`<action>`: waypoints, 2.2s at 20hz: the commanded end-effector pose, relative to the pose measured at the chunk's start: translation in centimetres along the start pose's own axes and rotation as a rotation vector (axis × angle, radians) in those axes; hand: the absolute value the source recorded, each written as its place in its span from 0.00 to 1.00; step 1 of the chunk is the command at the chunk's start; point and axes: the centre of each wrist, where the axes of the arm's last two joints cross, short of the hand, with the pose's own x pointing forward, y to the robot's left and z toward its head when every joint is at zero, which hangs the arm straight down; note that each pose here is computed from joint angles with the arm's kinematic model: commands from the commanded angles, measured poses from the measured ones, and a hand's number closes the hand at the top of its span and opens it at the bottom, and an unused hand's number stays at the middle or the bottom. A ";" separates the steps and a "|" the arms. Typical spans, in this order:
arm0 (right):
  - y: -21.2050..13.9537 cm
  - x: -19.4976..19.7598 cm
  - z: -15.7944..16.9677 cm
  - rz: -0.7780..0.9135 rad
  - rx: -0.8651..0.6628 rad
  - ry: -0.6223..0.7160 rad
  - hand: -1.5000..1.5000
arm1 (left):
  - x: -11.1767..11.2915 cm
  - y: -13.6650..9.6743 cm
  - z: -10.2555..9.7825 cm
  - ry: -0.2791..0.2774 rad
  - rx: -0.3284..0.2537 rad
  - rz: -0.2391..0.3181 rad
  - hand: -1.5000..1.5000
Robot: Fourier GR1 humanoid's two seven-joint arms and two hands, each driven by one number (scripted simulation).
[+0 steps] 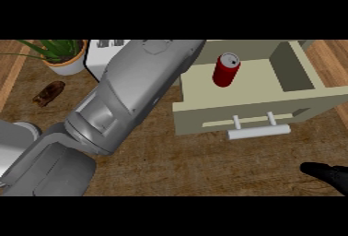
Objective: Pick up the can, place it into the drawer and close the drawer
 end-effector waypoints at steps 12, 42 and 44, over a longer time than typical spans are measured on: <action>4.3 -3.3 -4.7 0.486 0.152 -0.104 0.00 | -0.2 0.4 -0.4 -0.033 -0.006 0.073 0.00; 15.5 -16.2 -14.9 0.910 0.034 -0.089 0.00 | -0.5 5.6 -1.8 0.006 0.011 0.056 0.00; 16.2 -15.8 -15.8 0.929 0.041 -0.099 0.00 | 0.0 7.9 -2.5 0.021 0.029 0.067 0.00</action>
